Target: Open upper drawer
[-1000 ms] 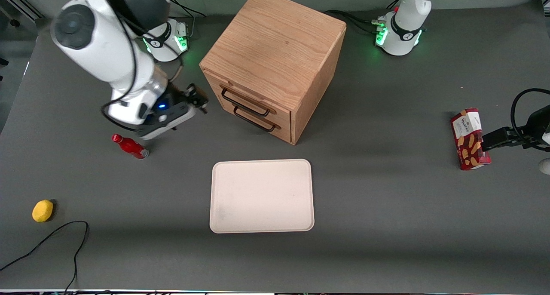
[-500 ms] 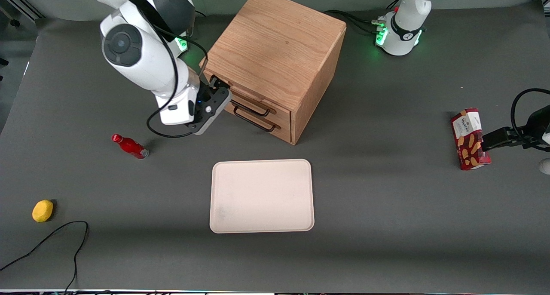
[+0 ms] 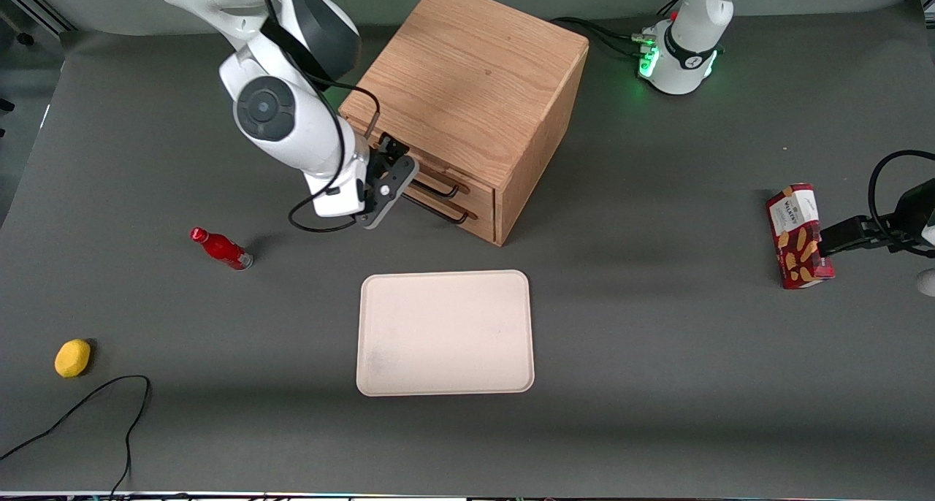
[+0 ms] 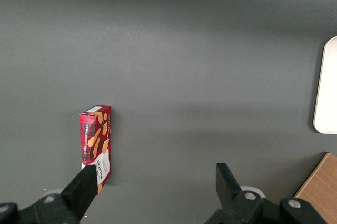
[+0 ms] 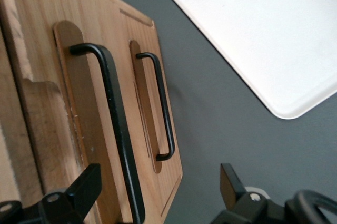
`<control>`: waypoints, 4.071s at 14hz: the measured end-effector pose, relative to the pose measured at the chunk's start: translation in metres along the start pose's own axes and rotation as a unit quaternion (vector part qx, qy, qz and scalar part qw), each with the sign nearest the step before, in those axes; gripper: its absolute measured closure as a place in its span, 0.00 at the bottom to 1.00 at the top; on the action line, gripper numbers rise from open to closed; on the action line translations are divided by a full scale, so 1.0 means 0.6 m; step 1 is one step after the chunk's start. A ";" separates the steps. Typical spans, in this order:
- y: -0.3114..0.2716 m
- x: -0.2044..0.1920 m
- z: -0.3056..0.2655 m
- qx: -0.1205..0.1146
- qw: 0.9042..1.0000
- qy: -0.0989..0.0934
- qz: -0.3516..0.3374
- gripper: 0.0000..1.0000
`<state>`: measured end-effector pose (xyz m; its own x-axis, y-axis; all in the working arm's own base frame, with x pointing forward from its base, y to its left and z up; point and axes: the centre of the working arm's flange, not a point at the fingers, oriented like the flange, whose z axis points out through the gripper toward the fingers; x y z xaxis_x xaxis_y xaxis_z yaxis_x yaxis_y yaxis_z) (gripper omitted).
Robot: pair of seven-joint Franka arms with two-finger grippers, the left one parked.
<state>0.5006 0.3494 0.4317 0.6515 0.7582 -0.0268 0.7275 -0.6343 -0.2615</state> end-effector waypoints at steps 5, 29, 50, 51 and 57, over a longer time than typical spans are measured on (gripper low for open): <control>0.000 0.010 0.026 0.001 1.000 0.014 -0.002 0.00; 0.291 -0.027 -0.023 -0.065 0.986 0.139 0.071 0.00; 0.382 -0.327 -0.351 -0.054 0.914 0.139 0.377 0.00; 0.364 -0.346 -0.356 -0.057 0.904 0.109 0.409 0.00; 0.342 -0.380 -0.352 -0.079 0.884 0.056 0.456 0.00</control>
<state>0.5470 0.0148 0.5876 0.9937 -0.0949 -0.0590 -0.0975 -0.9943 -0.0430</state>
